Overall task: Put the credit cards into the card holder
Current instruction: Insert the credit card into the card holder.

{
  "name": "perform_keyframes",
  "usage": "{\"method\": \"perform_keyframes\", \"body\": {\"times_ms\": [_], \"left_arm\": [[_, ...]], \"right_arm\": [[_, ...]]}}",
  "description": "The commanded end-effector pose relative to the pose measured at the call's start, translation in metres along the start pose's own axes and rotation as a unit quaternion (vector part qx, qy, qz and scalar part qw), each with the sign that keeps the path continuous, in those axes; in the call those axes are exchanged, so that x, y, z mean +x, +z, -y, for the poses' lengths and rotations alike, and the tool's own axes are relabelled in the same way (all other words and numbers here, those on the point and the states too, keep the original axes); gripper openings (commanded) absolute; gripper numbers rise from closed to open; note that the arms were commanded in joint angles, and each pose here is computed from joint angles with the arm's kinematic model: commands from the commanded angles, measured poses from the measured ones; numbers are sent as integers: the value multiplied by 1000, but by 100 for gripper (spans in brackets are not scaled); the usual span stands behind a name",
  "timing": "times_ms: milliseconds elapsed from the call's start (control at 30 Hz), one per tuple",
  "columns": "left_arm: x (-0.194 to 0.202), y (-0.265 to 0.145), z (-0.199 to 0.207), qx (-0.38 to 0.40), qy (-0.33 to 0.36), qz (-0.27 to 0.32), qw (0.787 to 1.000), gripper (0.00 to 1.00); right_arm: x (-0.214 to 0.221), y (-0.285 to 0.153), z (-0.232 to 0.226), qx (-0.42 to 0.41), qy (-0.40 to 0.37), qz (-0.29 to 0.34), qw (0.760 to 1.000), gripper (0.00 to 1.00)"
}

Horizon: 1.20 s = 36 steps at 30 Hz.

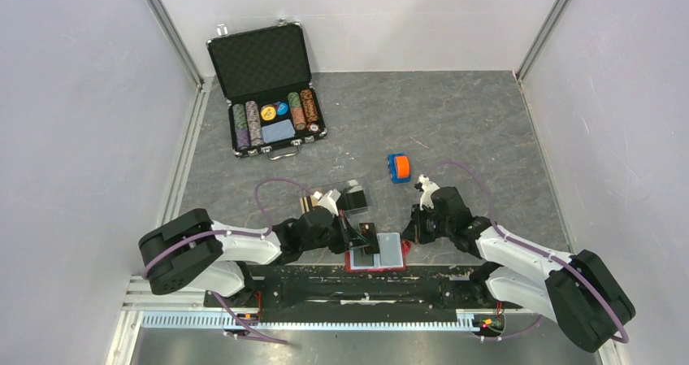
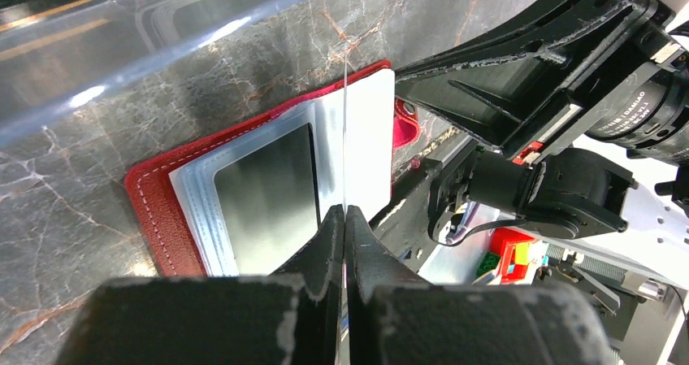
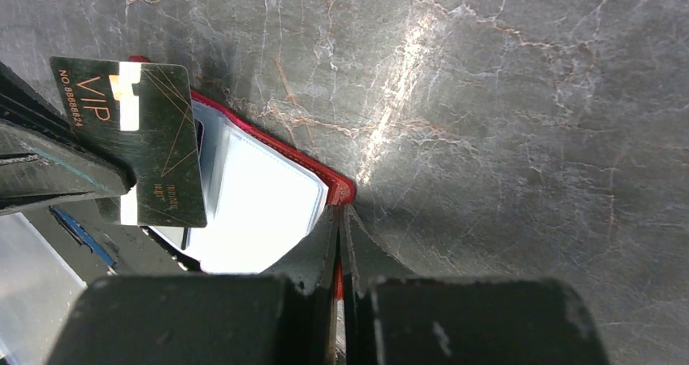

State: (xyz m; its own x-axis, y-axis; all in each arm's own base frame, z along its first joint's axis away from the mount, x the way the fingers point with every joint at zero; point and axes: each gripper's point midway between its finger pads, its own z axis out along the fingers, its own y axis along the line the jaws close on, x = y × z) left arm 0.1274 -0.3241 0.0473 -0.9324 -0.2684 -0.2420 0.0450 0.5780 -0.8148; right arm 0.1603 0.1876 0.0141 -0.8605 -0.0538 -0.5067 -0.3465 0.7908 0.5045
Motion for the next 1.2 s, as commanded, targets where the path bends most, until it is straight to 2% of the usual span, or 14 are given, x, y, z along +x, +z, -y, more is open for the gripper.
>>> {"method": "perform_keyframes", "body": {"times_ms": [0,133,467,767,1033,1167], "left_arm": [[-7,2,8,21,4,21,1000,2],[4,13,11,29,2,-8,1000,2],[12,13,8,16,-7,-9,1000,2],[-4,-13,-13,-53,24,34,998,2],[10,-2,-5,6,4,9,1000,2],[15,8,-4,5,5,-7,1000,2]], "right_arm": [[26,0,13,19,14,-40,999,0],[29,0,11,11,16,-41,999,0],[28,-1,7,1,16,-38,999,0],[30,0,8,2,16,-42,999,0],[32,1,8,-1,18,-45,999,0],[32,1,7,-2,18,-46,999,0]]}}
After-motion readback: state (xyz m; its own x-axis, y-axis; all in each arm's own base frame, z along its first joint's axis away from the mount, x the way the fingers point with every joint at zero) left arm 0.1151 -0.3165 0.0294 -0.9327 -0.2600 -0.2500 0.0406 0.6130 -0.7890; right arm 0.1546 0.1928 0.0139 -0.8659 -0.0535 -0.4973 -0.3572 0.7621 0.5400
